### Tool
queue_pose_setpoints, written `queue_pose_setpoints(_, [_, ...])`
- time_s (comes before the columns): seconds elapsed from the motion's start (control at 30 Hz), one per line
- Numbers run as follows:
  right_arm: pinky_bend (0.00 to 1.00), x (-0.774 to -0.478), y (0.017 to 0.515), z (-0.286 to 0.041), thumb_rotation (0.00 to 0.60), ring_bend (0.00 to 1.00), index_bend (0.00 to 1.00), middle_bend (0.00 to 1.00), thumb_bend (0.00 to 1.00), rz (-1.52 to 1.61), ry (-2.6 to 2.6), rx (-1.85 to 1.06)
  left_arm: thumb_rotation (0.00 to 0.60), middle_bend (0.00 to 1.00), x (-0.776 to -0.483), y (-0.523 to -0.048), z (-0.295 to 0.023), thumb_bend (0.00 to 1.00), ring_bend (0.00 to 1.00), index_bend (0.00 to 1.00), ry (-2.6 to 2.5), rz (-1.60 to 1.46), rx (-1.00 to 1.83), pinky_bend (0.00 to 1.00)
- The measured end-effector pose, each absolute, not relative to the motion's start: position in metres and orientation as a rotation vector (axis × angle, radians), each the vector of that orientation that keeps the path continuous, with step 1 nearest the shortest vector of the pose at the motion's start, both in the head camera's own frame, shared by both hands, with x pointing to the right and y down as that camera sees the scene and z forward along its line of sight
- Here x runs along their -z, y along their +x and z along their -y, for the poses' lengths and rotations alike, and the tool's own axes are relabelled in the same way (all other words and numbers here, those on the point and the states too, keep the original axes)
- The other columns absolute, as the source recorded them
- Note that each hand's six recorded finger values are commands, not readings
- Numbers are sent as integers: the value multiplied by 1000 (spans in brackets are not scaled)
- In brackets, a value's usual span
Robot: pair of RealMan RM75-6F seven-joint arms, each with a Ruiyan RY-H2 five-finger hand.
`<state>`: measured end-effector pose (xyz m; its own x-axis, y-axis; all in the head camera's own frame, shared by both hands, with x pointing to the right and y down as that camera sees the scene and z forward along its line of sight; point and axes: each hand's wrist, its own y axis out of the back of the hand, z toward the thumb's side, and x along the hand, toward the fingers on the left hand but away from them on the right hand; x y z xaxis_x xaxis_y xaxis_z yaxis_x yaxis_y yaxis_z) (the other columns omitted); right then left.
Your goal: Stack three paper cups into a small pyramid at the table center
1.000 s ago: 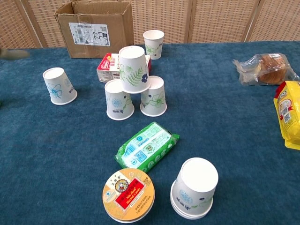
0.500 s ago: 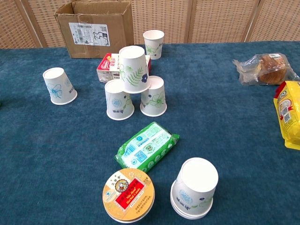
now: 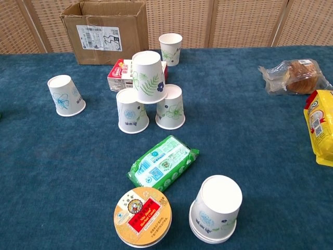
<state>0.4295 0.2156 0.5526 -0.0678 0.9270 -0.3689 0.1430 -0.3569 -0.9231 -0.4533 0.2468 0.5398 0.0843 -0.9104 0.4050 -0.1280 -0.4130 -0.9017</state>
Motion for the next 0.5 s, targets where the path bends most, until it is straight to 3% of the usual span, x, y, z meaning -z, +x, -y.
queue_pose_setpoints(0.5, [0,-556,418,-218,600,0,0,0,287,1181,-1567,-1475,600,0,-533,-462,-242,324,0,0,-1666,-1092,1399,0])
